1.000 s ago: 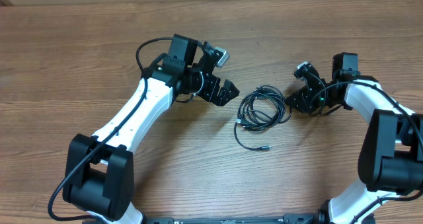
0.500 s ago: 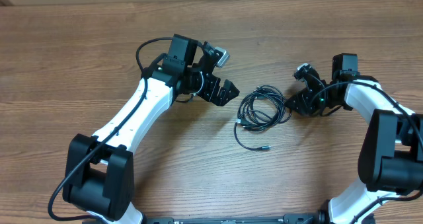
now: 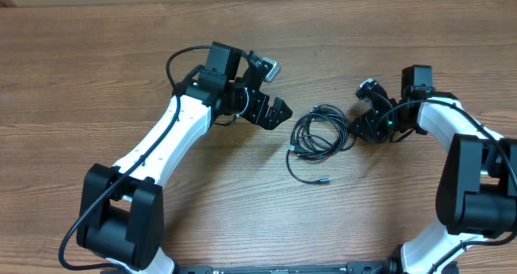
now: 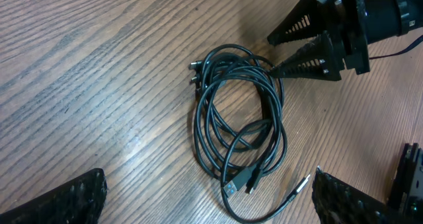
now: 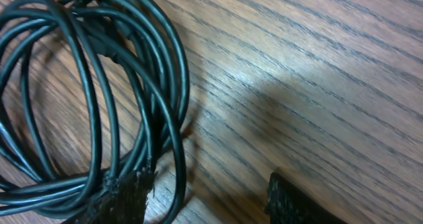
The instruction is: Untangle cables
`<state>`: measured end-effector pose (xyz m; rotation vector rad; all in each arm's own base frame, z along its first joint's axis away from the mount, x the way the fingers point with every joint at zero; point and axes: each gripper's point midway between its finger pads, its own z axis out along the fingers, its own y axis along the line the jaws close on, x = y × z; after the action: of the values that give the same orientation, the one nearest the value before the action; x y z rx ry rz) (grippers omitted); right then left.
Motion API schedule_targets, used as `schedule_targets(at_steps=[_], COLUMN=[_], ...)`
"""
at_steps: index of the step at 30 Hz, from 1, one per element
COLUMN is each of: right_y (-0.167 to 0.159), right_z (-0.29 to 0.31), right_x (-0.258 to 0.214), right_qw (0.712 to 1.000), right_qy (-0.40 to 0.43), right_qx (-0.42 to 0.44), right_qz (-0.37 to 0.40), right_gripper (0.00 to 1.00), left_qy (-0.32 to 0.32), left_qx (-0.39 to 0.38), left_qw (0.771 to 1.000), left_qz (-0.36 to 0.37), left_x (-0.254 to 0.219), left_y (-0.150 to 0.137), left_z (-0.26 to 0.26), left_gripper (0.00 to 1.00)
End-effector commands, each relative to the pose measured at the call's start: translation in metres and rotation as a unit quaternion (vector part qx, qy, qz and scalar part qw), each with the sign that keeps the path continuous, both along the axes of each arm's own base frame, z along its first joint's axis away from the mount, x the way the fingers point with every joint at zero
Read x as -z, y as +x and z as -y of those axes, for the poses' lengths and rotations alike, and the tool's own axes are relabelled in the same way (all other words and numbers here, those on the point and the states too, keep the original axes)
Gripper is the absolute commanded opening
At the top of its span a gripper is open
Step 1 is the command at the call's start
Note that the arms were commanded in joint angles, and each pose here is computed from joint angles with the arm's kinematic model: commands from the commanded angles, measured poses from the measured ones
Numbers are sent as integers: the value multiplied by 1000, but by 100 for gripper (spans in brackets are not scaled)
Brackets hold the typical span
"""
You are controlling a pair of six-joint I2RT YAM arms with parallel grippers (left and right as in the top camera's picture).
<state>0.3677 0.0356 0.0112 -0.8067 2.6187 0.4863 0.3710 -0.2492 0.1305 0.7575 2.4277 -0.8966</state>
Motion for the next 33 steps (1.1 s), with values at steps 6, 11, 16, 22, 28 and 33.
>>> schedule_targets(at_steps=[6,11,16,22,28,33], right_y=[12,11,0,-4,-5,-13], right_z=[8,8,4,1,4,20], right_x=[-2,1,20,26,27,35], right_qw=[1000,1000,999,999,998,994], right_qy=[-21,-21,-15,-12,-20,-74], right_qx=[16,16,12,21,22,29], right_qz=[11,7,-30,-47,-50,-70], right_gripper=[56,54,52,49,34,28], left_qy=[-11,-11,-11,-11,-11,-11], left_qx=[2,2,2,2,2,2], left_qw=[1000,1000,1000,1000,1000,1000], left_qz=[10,10,10,10,10,10], left_x=[-13,-13,-13,-13,-13,-13], left_y=[1,1,1,1,1,1], left_z=[2,2,2,2,2,2], left_gripper=[99,100,99,100,100,100])
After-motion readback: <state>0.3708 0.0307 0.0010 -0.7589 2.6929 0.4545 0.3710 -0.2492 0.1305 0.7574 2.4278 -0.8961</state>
